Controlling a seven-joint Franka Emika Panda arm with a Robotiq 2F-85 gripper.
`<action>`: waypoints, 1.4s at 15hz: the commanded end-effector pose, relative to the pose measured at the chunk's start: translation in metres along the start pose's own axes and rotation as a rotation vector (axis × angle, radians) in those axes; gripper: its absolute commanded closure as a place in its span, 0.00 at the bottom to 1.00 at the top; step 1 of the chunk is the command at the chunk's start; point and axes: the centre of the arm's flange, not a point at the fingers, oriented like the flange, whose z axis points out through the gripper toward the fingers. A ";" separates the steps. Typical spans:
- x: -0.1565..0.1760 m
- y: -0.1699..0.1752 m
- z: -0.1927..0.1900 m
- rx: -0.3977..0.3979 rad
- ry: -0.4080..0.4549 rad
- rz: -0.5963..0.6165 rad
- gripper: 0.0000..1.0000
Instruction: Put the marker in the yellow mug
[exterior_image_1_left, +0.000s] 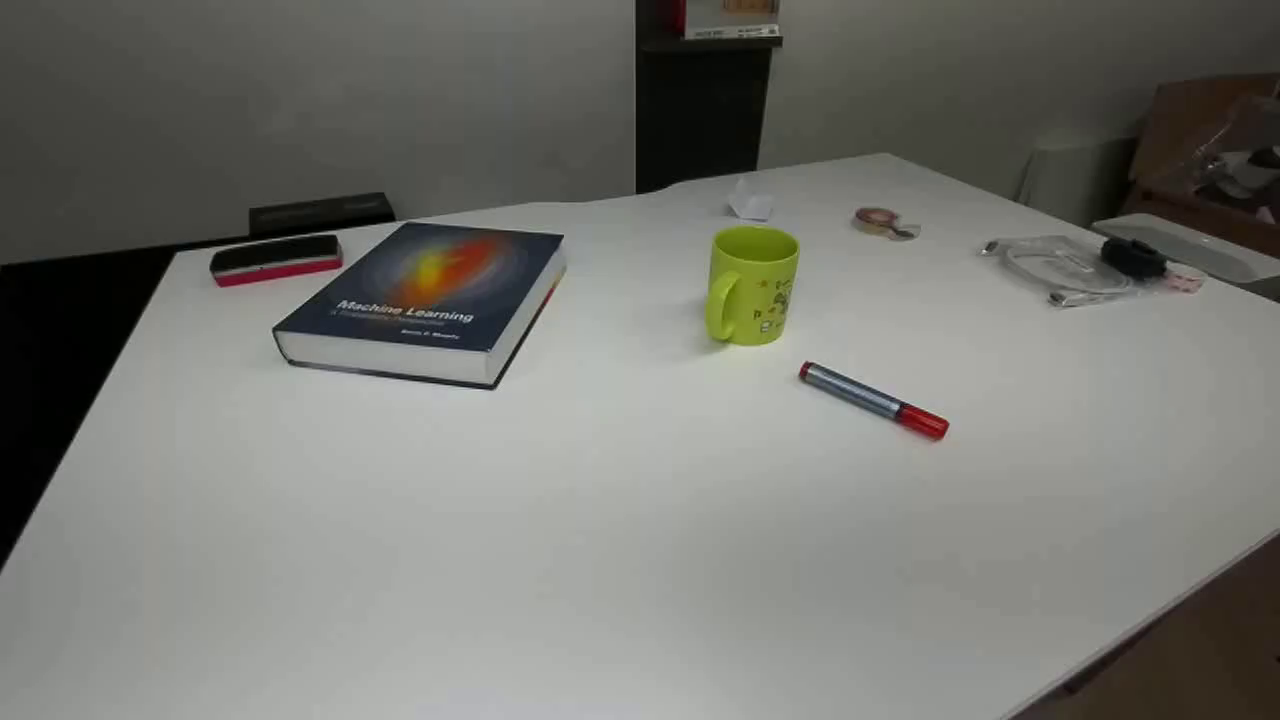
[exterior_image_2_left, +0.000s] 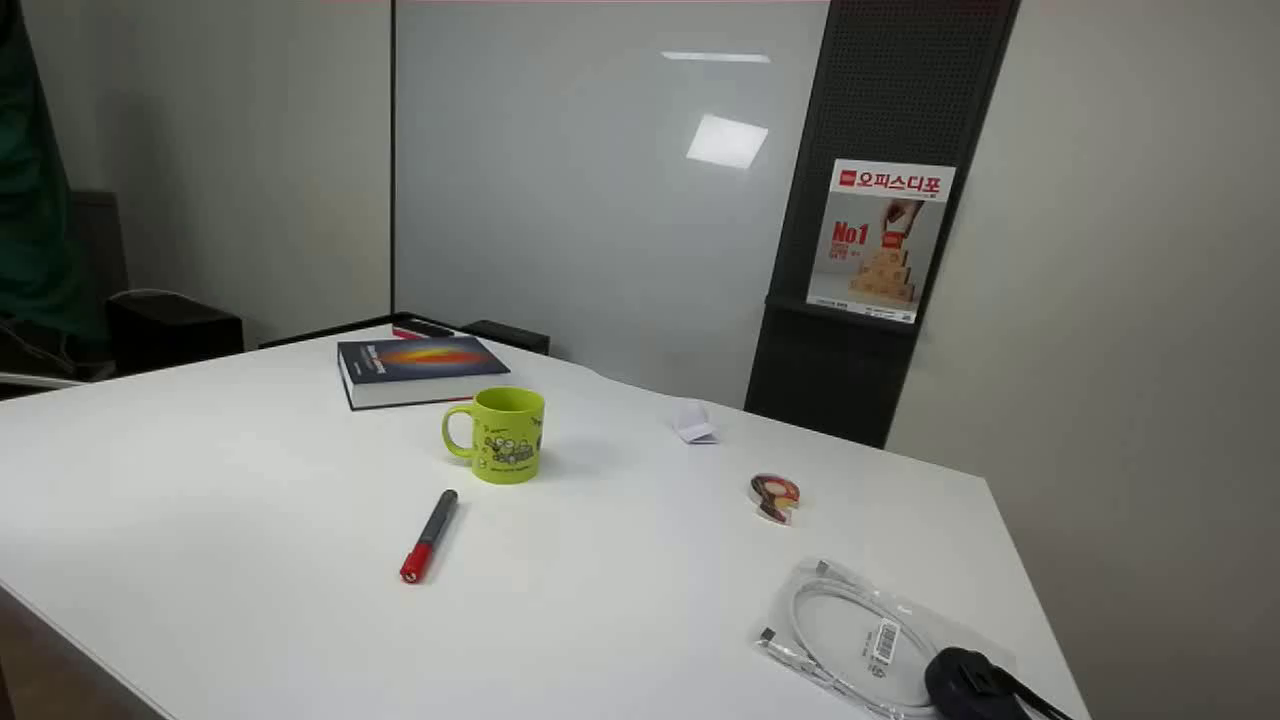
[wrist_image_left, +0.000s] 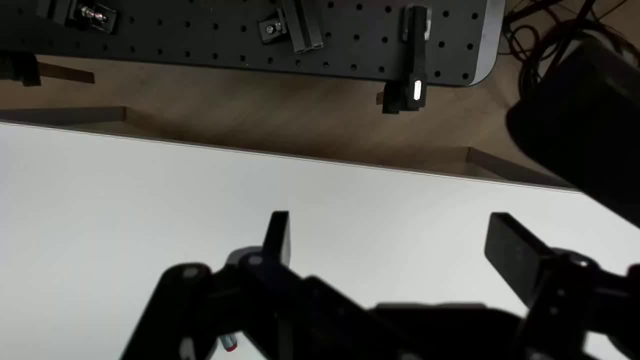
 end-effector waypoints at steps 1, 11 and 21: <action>0.000 0.000 0.000 0.000 0.000 0.000 0.00; 0.000 0.000 0.000 0.000 0.000 0.000 0.00; 0.087 0.142 -0.006 -0.156 0.344 0.015 0.00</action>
